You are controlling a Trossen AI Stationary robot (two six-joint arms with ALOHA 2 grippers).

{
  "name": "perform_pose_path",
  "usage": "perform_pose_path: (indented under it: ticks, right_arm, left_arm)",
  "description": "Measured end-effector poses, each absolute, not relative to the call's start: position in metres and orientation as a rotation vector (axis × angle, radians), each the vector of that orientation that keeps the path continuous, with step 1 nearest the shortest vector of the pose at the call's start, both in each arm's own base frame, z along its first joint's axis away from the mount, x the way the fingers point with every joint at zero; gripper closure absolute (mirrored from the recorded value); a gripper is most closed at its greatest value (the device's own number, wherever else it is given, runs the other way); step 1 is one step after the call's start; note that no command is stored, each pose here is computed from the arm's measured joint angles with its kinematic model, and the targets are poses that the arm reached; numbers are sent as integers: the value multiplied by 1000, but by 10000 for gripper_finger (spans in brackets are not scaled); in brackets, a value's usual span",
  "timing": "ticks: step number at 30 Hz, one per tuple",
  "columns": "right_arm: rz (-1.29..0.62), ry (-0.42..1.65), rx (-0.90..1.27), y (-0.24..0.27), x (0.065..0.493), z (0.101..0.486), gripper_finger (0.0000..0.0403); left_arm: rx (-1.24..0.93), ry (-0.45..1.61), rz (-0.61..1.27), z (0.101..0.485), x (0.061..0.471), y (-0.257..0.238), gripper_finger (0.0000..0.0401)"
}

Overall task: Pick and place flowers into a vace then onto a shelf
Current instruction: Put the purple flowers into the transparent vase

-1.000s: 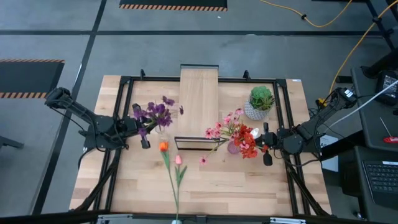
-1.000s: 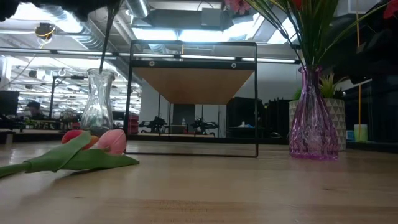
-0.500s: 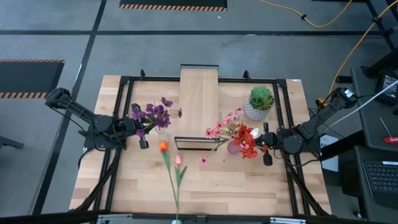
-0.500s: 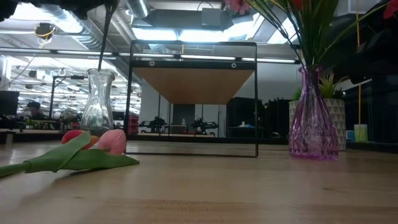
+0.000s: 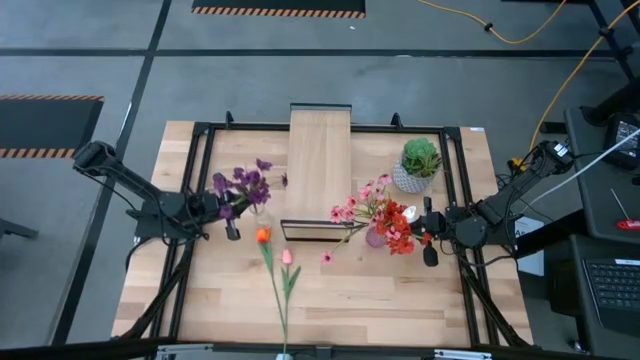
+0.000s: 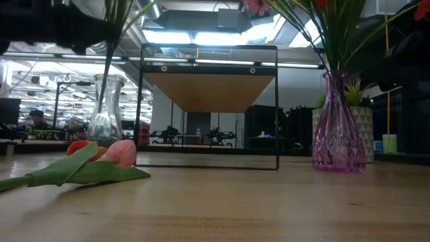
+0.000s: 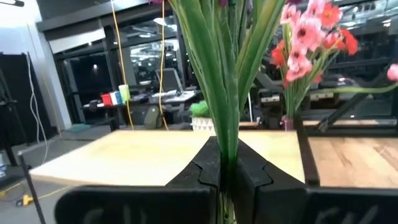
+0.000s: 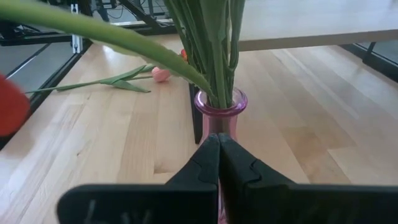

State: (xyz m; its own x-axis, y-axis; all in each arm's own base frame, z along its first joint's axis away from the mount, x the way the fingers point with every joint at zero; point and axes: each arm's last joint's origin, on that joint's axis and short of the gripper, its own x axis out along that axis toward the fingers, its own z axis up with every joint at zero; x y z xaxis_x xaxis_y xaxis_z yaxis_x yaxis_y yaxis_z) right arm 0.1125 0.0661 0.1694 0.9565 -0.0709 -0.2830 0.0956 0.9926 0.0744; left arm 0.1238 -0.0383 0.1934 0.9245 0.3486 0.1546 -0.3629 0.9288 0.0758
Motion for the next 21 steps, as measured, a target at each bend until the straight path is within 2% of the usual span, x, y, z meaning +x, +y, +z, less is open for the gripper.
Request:
perform_pose_path:
  ticks: [9, 21]
  right_arm:
    - [-85, 284, 88, 66, 113, 169, 401]
    - [-84, 283, 86, 66, 113, 169, 401]
  left_arm:
    - [85, -94, 350, 179, 123, -38, 389]
    - [68, -99, 339, 179, 123, -38, 352]
